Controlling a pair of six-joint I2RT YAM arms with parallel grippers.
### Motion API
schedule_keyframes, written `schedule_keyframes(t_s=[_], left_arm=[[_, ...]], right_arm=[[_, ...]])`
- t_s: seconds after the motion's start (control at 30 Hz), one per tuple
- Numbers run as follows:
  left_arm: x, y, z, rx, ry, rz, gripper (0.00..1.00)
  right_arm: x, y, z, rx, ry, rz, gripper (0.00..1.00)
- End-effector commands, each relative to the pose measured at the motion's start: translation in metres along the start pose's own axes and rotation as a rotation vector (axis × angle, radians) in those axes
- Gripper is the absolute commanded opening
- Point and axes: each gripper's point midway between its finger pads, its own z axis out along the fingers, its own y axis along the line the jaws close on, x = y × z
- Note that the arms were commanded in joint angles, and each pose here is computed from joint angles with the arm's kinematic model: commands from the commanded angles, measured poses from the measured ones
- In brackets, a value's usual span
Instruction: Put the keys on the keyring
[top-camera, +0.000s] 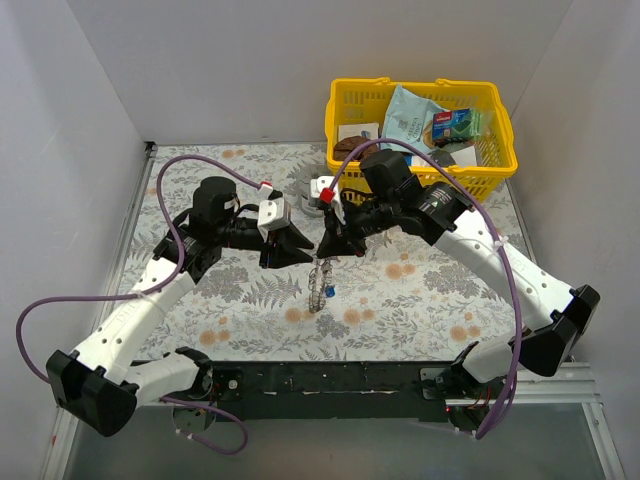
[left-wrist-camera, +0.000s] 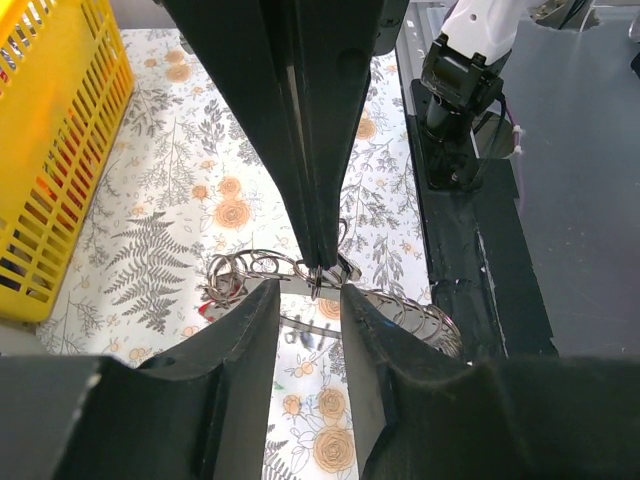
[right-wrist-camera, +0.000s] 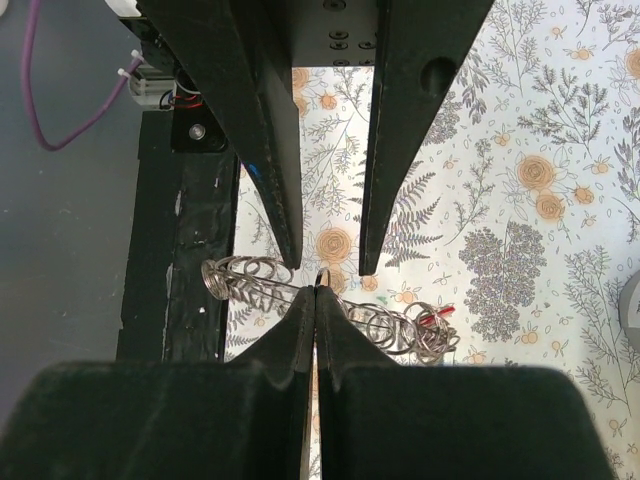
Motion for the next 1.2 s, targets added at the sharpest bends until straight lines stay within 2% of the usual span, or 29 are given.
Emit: schedule_keyframes(t_s=[0.0,0.23,0.47,0.5,0.6,0.77,0.83,0.87,0.93,0.97,1.03,1.07,1.17], left_arm=[[-0.013,-0.005,0.0,0.034,-0.022,0.037,0.3],[-0.008,-0.004,0.004,0.047,-0.023,0.02,0.22],[-0.008,-0.004,0.006,0.045,-0.031,0.021,0.2],[-0.008,-0.003,0.006,0.043,-0.032,0.022,0.18],[-0.008,-0.003,0.006,0.042,-0.032,0.023,0.01],[-0.006,-0.003,0.005,0.031,-0.03,0.024,0.0],[-0.007,-0.003,0.003,0.013,-0.039,0.034,0.0],[-0.013,-0.002,0.003,0.001,-0.061,0.059,0.0],[-0.011,-0.005,0.002,-0.018,-0.083,0.035,0.0],[-0.019,-0.002,0.002,-0.033,-0.117,0.072,0.0],[-0.016,-0.003,0.002,-0.052,-0.142,0.037,0.0],[-0.025,-0.001,-0.001,-0.078,-0.173,0.072,0.0],[-0.034,0.002,-0.005,-0.129,-0.233,0.091,0.0]], right_arm=[[-0.026,0.003,-0.007,0.001,-0.073,-0.074,0.01],[-0.028,0.004,-0.006,-0.001,-0.091,-0.072,0.01],[-0.03,0.004,-0.006,-0.003,-0.103,-0.064,0.01],[-0.03,0.005,-0.006,-0.005,-0.103,-0.063,0.01],[-0.03,0.006,-0.004,-0.013,-0.109,-0.058,0.01],[-0.033,0.002,-0.009,0.04,-0.134,-0.059,0.01],[-0.037,-0.003,-0.013,0.09,-0.157,-0.062,0.09],[-0.038,-0.005,-0.015,0.106,-0.167,-0.065,0.19],[-0.042,-0.006,-0.024,0.141,-0.199,-0.065,0.32],[-0.045,-0.006,-0.029,0.151,-0.216,-0.065,0.41],[-0.046,-0.011,-0.035,0.17,-0.234,-0.047,0.47],[-0.046,-0.012,-0.038,0.176,-0.242,-0.031,0.5],[-0.046,-0.012,-0.042,0.168,-0.253,-0.014,0.53]])
